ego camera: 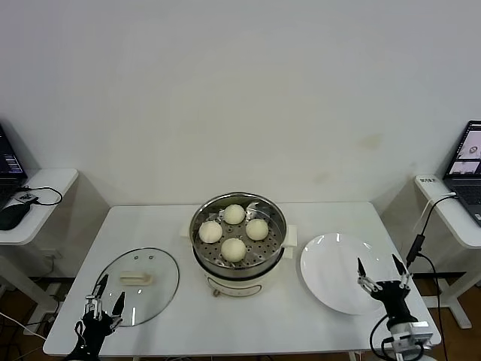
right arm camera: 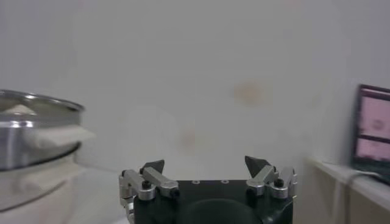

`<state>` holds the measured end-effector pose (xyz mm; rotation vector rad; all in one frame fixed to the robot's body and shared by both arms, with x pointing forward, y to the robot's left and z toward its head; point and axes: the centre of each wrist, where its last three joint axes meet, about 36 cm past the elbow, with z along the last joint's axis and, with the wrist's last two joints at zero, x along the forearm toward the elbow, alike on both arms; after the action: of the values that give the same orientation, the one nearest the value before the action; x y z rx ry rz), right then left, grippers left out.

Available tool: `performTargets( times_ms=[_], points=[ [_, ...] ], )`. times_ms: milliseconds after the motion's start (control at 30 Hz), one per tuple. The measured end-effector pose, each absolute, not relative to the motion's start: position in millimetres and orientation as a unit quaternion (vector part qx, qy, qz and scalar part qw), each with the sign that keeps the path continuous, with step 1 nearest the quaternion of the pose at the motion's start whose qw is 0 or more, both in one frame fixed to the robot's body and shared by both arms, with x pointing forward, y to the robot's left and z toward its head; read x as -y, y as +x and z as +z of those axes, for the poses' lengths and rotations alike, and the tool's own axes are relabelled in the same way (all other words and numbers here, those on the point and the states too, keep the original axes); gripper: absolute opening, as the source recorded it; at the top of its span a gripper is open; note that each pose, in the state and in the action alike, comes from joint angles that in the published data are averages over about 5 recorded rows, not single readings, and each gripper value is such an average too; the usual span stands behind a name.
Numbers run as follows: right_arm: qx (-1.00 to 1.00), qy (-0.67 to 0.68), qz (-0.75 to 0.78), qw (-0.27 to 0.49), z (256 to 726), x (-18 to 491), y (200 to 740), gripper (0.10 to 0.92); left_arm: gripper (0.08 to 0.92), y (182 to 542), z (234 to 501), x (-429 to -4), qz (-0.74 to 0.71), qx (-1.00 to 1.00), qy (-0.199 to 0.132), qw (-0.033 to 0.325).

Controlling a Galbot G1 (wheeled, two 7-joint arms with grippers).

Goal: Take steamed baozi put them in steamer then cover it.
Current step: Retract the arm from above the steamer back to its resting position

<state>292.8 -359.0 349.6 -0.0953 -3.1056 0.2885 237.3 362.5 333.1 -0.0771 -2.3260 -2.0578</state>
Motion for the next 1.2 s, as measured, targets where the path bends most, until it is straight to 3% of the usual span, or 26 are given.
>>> performTargets(
  times_ms=[733,1200],
  points=[
    [0.991,-0.073,0.106,0.041,333,370,259,0.823,0.823,282,295,-383,-0.738,0.669,-0.077,0.026],
    [0.989,-0.084,0.110,0.053,325,372,249,0.823,0.823,323,284,-393,-0.748,0.658,-0.080,0.027]
  ],
)
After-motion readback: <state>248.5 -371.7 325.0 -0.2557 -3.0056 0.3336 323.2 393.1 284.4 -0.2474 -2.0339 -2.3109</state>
